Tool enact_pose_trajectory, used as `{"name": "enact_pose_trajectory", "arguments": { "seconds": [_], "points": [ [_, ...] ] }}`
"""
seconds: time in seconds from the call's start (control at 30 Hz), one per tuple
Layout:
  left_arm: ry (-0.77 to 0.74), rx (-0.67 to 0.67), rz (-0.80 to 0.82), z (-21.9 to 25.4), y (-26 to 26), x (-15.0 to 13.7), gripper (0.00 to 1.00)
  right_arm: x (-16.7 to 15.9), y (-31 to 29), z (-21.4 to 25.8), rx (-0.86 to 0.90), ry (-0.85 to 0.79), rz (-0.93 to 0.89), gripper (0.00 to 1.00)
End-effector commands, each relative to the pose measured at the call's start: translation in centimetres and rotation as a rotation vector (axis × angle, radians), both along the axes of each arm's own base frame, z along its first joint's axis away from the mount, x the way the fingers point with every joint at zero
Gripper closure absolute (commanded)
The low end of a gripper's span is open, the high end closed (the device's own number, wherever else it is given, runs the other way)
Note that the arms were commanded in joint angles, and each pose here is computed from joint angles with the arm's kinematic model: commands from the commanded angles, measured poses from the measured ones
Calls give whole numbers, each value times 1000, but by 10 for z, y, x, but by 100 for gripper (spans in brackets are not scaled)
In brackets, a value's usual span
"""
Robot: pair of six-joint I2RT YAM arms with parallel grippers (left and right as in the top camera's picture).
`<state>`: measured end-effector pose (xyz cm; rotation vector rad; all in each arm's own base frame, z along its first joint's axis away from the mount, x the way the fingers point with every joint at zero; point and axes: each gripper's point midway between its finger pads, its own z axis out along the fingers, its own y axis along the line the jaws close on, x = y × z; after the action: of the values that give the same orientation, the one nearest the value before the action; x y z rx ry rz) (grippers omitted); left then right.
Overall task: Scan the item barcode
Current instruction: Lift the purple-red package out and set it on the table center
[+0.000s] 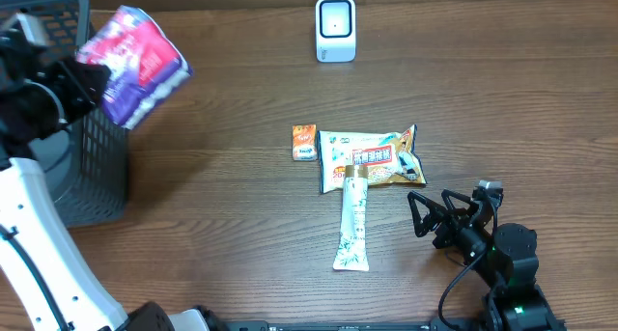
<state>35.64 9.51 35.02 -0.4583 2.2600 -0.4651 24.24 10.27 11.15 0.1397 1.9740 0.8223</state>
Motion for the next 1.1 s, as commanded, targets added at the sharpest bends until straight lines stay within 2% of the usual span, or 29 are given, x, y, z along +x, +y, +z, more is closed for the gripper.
{"name": "enact_pose_trajectory", "arguments": {
  "seconds": [0.0,0.17,0.3,0.53,0.77,0.8,0.83,0.9,0.93,1.0,1.07],
  "points": [
    [34,154,-55,-22,-18,-7,96,1,3,12,10,-34,17,0],
    [121,203,-84,-88,-59,-4,96,3,4,18,15,-63,17,0],
    [185,191,-203,-148,-109,-9,96,4,4,22,18,-78,16,0],
    [300,182,-311,-237,-154,-38,96,4,4,22,-1,-89,24,0],
    [366,170,-364,-298,-176,-68,96,2,8,23,8,-89,49,0],
    [361,162,-354,-301,-177,-68,91,2,9,27,10,-95,53,0],
    [358,162,-351,-300,-177,-67,81,3,10,31,12,-100,59,0],
    [346,163,-347,-296,-177,-63,50,3,11,40,16,-111,68,0],
    [349,165,-332,-293,-175,-62,29,4,12,45,18,-115,69,0],
    [366,185,-263,-284,-166,-56,0,5,12,57,17,-113,69,0],
    [371,214,-211,-269,-158,-49,0,4,12,65,9,-91,70,0]
  ]
}}
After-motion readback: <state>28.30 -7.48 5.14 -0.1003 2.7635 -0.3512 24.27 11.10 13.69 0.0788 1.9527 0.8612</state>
